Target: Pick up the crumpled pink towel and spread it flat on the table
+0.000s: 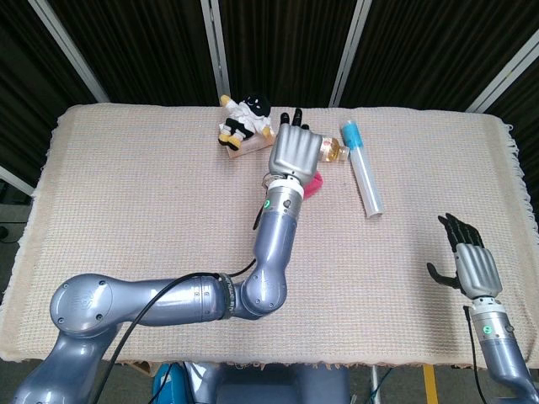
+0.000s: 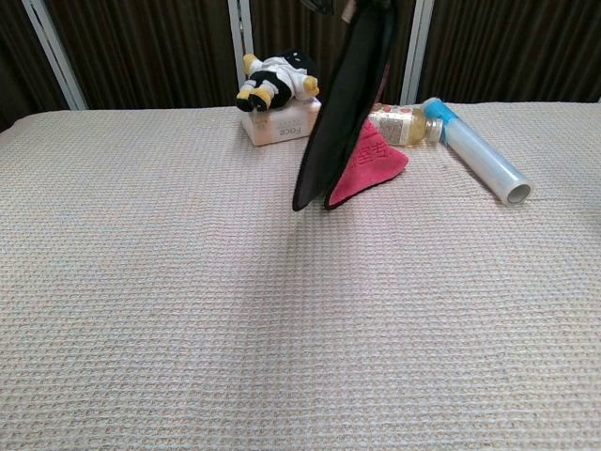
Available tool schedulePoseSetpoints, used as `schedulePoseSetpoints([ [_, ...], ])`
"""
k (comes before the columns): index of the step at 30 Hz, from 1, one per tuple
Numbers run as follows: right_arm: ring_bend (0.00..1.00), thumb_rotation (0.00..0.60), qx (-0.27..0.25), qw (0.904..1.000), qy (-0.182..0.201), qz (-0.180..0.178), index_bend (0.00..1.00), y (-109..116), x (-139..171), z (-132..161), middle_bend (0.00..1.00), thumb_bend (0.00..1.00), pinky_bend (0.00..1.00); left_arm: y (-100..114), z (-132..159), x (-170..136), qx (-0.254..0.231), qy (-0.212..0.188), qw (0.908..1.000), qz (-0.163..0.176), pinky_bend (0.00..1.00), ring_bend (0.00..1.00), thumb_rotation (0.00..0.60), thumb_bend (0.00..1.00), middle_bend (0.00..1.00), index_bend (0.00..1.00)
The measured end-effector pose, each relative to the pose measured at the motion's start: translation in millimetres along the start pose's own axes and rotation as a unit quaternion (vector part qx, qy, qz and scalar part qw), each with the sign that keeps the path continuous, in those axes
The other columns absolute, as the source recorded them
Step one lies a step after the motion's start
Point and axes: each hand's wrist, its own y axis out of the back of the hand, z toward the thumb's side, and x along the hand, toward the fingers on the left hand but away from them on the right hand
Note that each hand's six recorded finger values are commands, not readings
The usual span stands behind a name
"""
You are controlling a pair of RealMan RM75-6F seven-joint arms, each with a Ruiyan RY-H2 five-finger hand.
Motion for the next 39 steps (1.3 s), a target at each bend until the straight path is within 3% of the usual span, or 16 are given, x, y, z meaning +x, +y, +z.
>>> schedulePoseSetpoints([
  [5,0.0,0.6,-0.023,0.9997,0.004,0.006,0.0,-2,-8,17,0.0,0.33,0.0,-6,22,0,-0.055,-0.03,0.998,0.008,0.15,0.05,0.6,0.56,0.28,0.72],
  [13,0.0,0.6,-0.07,0.997,0.006,0.033,0.0,-24,-17,57,0.0,0.33,0.0,-12,44,-2,-0.138,-0.057,0.9888,0.002,0.15,0.05,0.6,0.56,0.29,0.72],
  [20,0.0,0.6,-0.077,0.996,0.014,0.042,0.0,-33,-20,82,0.0,0.33,0.0,10,59,-8,-0.207,-0.1,0.972,0.047,0.15,0.05,0.6,0.56,0.29,0.72],
  [27,0.0,0.6,-0.086,0.9953,0.006,0.043,0.0,-34,-19,83,0.0,0.33,0.0,31,70,-21,-0.257,-0.142,0.9533,0.071,0.15,0.05,0.6,0.56,0.29,0.72],
  [31,0.0,0.6,-0.086,0.9952,0.005,0.046,0.0,-36,-19,82,0.0,0.33,0.0,25,60,-19,-0.233,-0.137,0.9598,0.076,0.15,0.05,0.6,0.56,0.29,0.72],
  [39,0.0,0.6,-0.084,0.9952,0.007,0.05,0.0,-43,-16,84,0.0,0.33,0.0,-18,11,1,-0.202,-0.089,0.9738,0.054,0.15,0.05,0.6,0.56,0.29,0.71],
])
